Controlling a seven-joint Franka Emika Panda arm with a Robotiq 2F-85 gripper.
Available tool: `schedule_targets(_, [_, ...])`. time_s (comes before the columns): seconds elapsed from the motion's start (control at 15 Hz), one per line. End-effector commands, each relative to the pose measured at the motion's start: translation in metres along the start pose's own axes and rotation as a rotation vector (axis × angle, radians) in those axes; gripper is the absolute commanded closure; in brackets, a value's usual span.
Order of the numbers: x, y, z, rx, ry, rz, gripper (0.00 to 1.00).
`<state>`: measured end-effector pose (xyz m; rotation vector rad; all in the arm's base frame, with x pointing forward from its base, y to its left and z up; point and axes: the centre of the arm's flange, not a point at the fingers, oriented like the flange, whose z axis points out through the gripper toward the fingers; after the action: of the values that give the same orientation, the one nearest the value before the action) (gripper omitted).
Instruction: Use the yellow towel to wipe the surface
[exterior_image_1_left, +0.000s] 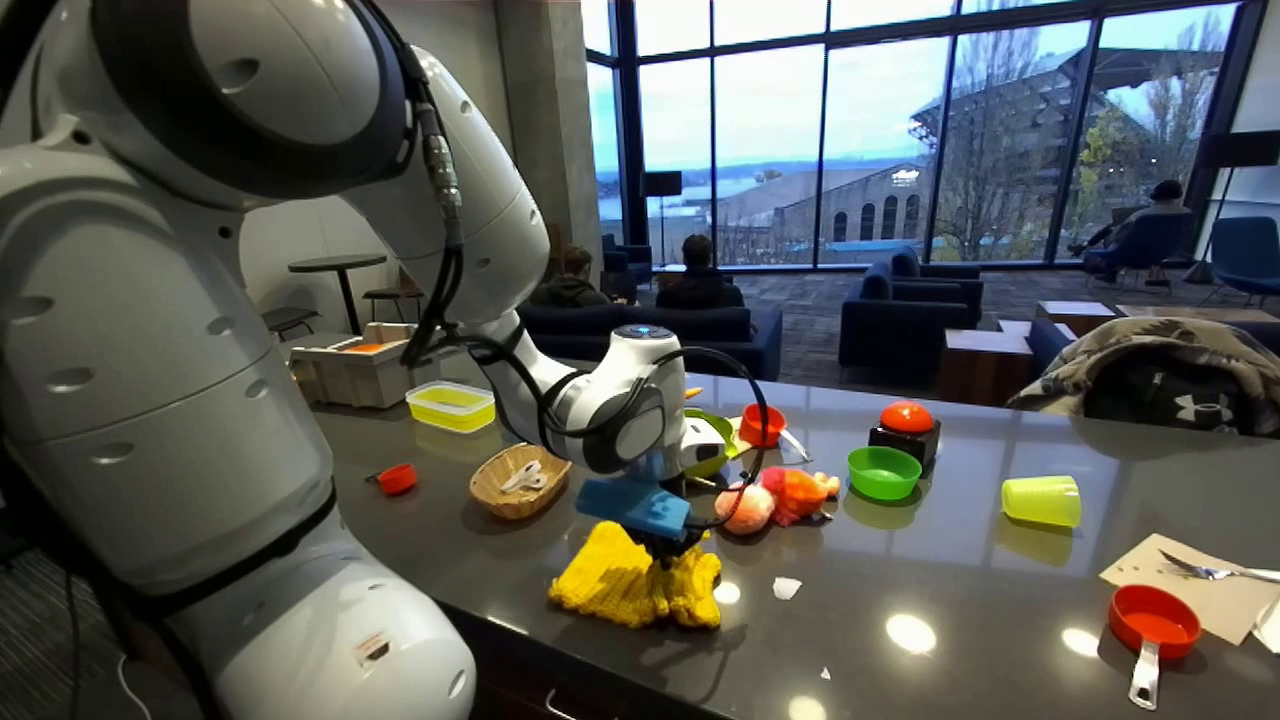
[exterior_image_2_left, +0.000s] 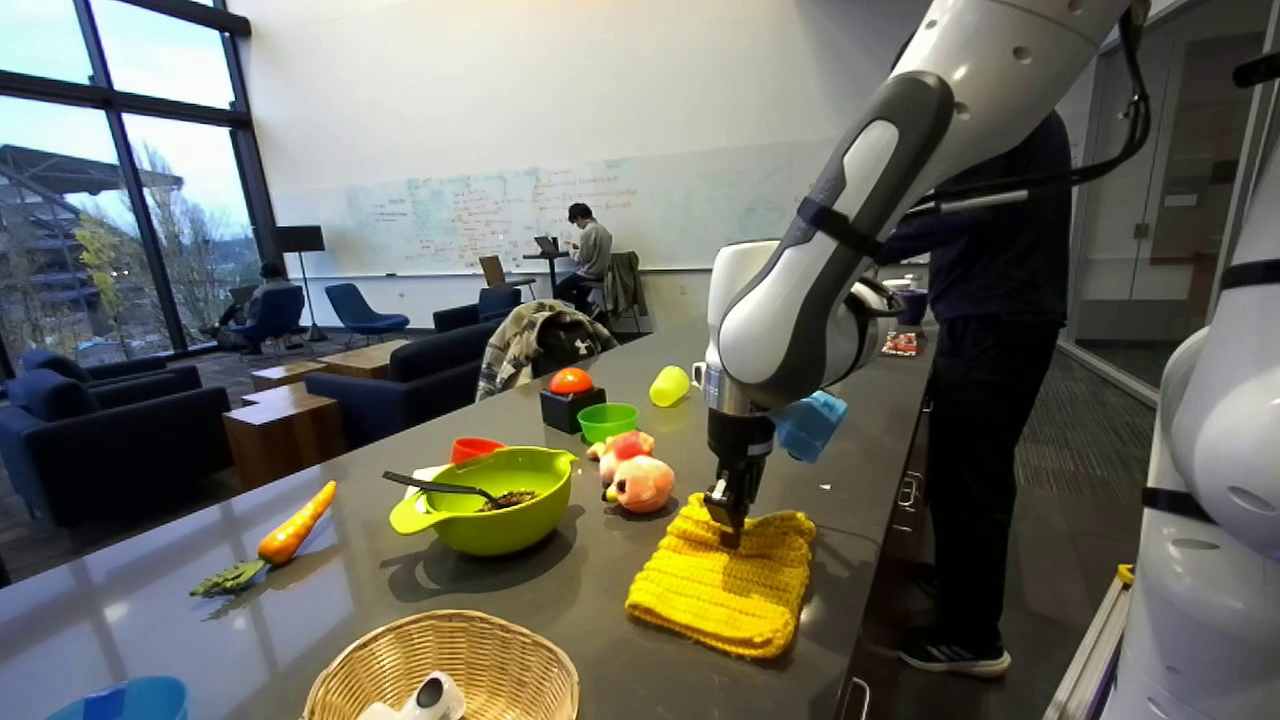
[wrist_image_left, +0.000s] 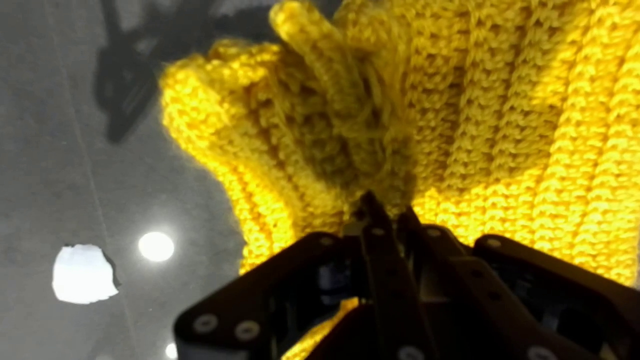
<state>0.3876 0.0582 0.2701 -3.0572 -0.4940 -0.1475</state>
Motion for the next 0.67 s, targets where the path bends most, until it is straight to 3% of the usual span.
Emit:
schedule_targets(0.0, [0.001,0.007,0.009,-0.005,-0.006,0.041,0.98])
schedule_targets(0.6, [0.023,0.036,-0.008,-0.049,0.033,0.134,0.98])
